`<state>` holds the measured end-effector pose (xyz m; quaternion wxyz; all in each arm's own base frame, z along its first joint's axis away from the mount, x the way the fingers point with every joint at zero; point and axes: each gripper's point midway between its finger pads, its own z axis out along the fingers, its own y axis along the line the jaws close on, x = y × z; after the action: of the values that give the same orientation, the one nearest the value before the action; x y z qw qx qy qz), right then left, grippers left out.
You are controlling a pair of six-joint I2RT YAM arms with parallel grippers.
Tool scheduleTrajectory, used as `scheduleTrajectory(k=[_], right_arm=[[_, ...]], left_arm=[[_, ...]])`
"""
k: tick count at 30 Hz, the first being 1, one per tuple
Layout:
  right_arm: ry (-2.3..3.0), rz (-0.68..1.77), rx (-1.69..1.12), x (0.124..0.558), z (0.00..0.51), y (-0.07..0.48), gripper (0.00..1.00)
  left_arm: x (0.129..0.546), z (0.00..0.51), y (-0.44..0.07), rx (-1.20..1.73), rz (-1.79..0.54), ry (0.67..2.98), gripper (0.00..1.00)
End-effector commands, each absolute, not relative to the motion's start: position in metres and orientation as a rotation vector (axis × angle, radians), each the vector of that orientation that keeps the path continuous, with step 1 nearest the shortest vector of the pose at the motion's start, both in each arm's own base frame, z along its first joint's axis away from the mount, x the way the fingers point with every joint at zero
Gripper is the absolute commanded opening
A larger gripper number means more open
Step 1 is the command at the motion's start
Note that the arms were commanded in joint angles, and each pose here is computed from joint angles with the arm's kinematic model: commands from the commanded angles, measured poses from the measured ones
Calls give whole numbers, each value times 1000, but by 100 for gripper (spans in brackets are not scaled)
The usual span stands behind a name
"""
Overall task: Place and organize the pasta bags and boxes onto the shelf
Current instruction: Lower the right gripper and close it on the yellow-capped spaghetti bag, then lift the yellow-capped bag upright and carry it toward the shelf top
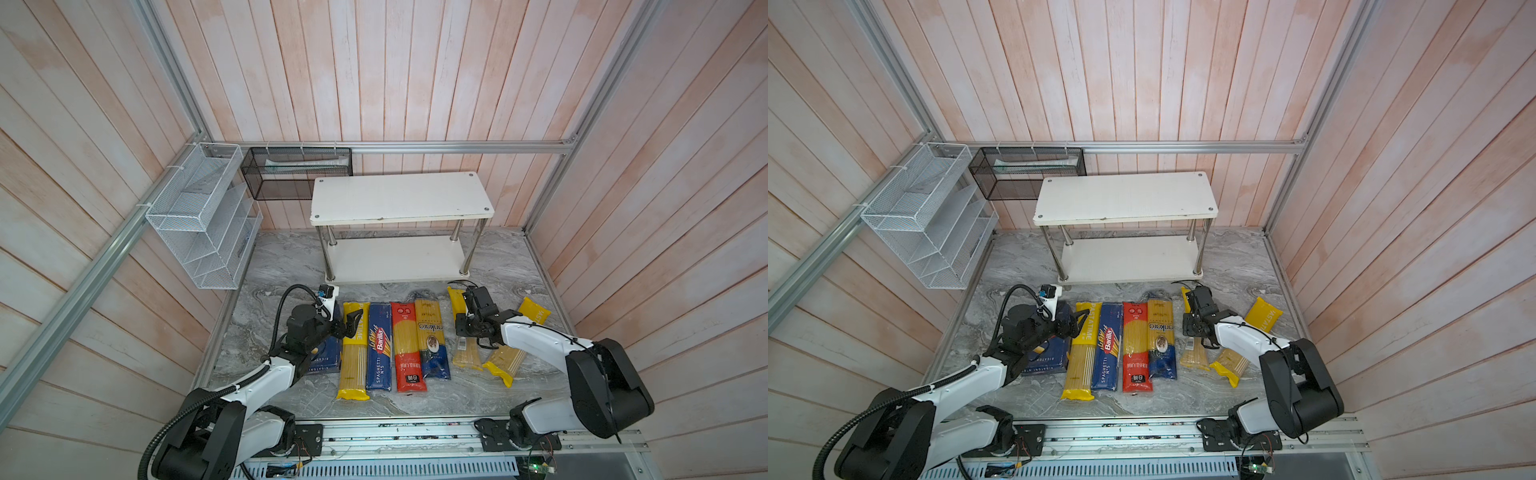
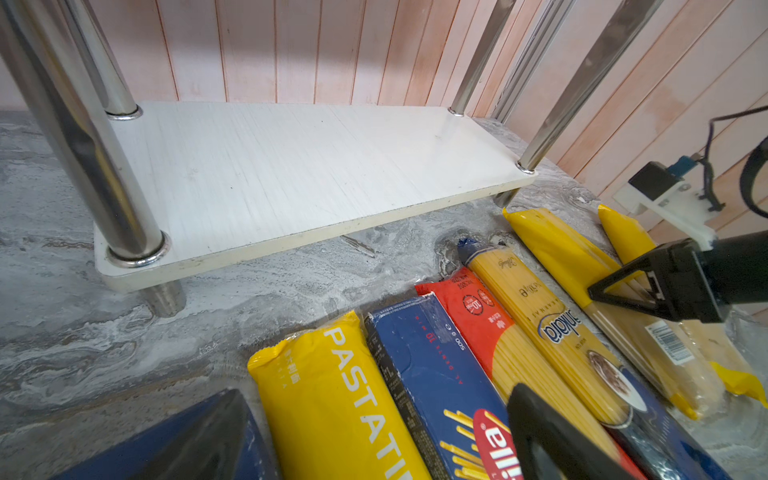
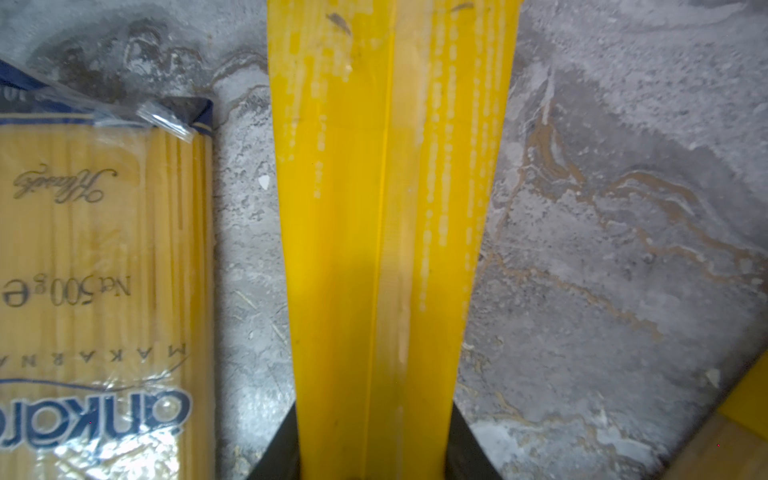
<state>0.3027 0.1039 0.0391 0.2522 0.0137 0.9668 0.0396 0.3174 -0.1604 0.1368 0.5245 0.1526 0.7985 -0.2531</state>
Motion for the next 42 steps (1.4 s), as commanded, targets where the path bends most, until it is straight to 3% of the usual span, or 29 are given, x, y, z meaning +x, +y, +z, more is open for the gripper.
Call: scheduleTrajectory(k=[1,10,42], right_arm=[[2531,144,58,316,61,108,32],[2429,228,56,320,98,114,19],[2036,401,-153,299,281,125,16]], left_arm=[[322,146,-163,380,-599,1887,100],[322,146,-163,379,-600,1887,100],[320,148,-163,389,-598,1877,100]])
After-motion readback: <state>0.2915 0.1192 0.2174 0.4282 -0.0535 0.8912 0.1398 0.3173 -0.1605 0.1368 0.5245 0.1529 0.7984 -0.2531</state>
